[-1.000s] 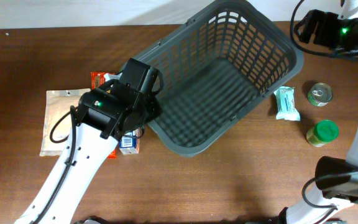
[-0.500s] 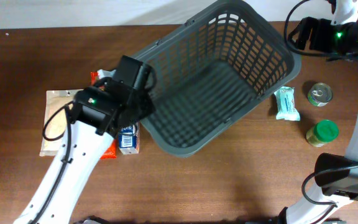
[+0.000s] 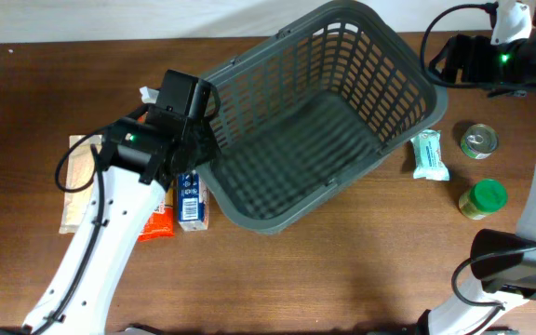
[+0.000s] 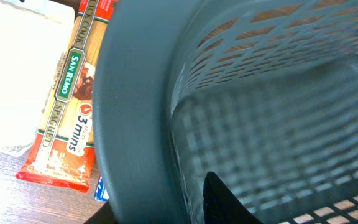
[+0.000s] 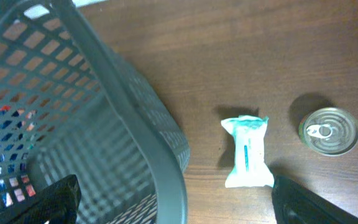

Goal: Pack container

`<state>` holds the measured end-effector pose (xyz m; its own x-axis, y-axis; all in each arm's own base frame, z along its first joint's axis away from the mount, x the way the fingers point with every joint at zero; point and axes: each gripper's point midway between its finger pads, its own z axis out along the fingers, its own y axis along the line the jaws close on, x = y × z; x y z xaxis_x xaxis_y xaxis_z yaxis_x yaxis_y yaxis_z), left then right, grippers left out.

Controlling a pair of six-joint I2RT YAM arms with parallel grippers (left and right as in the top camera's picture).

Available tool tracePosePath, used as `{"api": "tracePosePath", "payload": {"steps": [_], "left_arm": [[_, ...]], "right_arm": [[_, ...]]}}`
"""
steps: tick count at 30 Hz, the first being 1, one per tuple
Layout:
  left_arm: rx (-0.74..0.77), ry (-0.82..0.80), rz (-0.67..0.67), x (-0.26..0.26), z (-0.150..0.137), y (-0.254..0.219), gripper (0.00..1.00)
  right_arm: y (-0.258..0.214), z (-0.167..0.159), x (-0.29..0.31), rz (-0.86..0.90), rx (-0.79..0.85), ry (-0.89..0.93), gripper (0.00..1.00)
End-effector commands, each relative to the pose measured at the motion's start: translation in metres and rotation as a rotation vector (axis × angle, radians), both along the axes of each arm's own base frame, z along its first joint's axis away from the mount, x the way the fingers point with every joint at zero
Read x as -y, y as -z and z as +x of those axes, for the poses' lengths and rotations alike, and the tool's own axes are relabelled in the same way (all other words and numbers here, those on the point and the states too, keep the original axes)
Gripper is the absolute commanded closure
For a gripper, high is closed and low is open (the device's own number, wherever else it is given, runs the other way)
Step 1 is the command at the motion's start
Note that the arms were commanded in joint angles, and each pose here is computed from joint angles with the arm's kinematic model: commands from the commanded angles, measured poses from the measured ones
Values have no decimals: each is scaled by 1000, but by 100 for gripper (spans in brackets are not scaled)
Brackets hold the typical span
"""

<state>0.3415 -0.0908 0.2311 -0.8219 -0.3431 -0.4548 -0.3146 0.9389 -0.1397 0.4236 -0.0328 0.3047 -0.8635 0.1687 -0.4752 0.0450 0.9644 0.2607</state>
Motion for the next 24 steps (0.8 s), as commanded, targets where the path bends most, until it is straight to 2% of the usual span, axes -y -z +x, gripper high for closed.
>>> {"api": "tracePosePath", "payload": {"steps": [1,3,8,12,14,19,21,24], "left_arm": [[-62,57,19,6,5,19,75],[-71,58,19,7,6,22,75],[-68,58,19,7,6,21,75],[-65,57,18,7,7,20,75],[-61,57,18,7,8,20,75],[-35,52,14,6,14,17,75],[-36,45,13,3,15,17,75],[-35,38,14,0,16,17,75]], "right_arm": [[18,0,-8,-16,-45,-58,10],[24,-1,-14,-24,-57,-92,14],[43,0,-17,-34,-97,-99,15],[56,-3,-17,-29,-133,-98,24],[59,-3,-17,-28,-137,-98,25],[59,-2,-17,-29,-135,-98,36],[59,-2,-17,-29,-134,-98,47],[59,-2,-17,-29,-135,-98,50]]}}
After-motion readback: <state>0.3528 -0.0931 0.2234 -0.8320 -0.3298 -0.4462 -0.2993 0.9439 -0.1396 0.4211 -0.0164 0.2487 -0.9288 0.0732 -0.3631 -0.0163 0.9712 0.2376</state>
